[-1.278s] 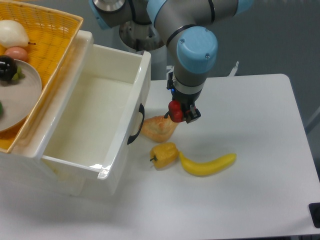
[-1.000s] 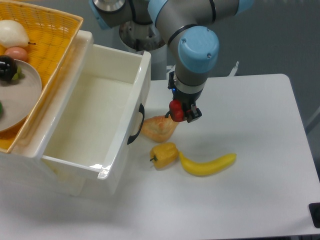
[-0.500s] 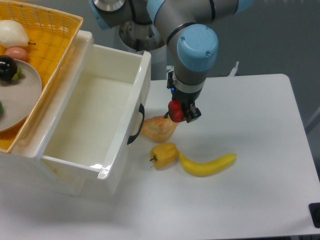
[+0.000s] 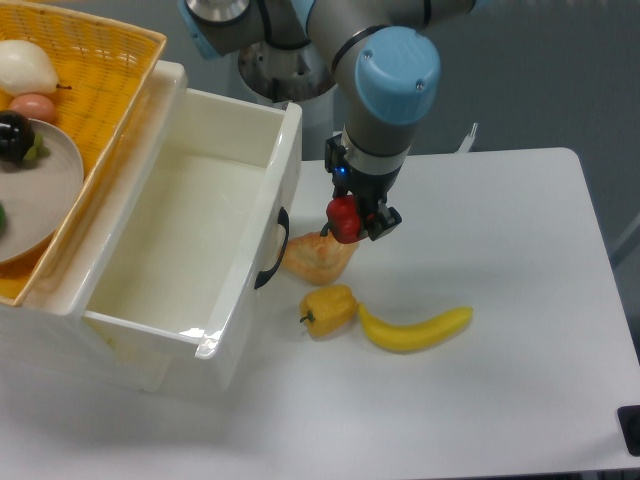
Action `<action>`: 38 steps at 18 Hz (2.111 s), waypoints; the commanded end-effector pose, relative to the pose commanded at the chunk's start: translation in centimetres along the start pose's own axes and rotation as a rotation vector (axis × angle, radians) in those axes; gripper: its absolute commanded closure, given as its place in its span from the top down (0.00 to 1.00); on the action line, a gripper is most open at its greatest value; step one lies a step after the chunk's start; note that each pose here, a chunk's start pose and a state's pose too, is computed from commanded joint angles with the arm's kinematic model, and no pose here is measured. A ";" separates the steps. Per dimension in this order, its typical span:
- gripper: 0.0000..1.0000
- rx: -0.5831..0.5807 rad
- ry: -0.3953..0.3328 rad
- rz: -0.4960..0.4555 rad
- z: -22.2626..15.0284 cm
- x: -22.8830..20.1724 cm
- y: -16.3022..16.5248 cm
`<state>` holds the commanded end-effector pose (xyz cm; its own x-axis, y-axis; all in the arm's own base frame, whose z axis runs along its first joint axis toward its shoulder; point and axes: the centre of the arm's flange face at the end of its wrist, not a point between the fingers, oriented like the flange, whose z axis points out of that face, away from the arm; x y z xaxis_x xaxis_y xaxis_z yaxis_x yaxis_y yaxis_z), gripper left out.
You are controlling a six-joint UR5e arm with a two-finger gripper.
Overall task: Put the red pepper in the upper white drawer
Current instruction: 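Lift the red pepper and carry it over the open white drawer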
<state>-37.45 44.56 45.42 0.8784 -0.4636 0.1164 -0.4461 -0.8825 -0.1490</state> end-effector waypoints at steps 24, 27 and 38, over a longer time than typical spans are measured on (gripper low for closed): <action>0.52 0.307 0.018 -0.123 -5.6 7.0 -4.5; 0.52 0.299 0.034 -0.098 -5.1 8.0 -5.7; 0.52 0.150 0.013 0.046 -4.0 10.6 -8.3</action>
<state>-25.07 46.67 51.85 0.8547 -0.5054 0.1185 -0.4544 -0.8388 -0.2997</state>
